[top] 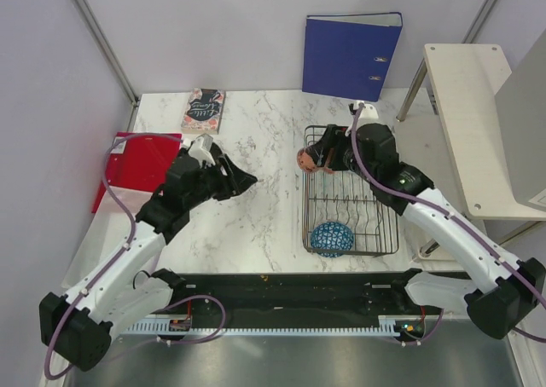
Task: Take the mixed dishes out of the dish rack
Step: Place the cup at the center of the board.
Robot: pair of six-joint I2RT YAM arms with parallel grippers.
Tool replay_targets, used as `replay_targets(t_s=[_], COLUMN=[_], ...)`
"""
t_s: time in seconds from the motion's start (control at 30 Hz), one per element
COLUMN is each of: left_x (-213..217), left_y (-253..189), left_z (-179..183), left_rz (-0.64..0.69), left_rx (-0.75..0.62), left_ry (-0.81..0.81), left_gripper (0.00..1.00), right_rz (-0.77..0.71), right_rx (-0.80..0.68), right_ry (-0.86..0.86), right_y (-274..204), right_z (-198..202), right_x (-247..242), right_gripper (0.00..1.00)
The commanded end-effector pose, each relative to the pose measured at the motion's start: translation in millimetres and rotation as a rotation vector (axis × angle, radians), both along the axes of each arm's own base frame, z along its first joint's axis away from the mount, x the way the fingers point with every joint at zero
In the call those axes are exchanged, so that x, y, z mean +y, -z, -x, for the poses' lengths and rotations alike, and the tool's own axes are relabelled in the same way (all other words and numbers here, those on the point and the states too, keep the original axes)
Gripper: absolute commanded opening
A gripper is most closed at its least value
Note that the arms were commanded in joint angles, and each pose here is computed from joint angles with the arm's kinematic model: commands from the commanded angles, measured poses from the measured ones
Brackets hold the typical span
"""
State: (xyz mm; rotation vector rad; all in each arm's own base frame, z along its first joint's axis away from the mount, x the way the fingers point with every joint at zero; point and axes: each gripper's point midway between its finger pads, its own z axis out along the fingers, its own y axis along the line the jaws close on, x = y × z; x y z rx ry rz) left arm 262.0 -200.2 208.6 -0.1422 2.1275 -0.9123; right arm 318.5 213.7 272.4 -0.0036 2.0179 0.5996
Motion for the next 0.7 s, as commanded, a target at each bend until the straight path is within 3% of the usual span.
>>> replay_targets(t_s=[0.0,0.17,0.37,0.67], left_x=[-27,-36,-41,-48], left_y=[-81,-118,-123,-112], left_z=[21,42,49,44], left_rz=[0.32,0.484,0.522,0.546], left_rx=[-0.21,-0.33,-0.35,-0.319], left_ry=[0.144,0.277,0.342,0.362], left_gripper=[0.67,0.69,0.74,0.71], right_rz=[-0.368,-0.645,-0.737,-0.804], right_rx=[-0.13,-0.115,-0.107,-0.065], right_ry=[-0.196,-0.347,-0.406,-0.493], right_y=[-67,-82,-83,-80], right_z=[17,41,45,52], right_x=[45,68,78,106], right_gripper=[0.0,0.0,0.0,0.0])
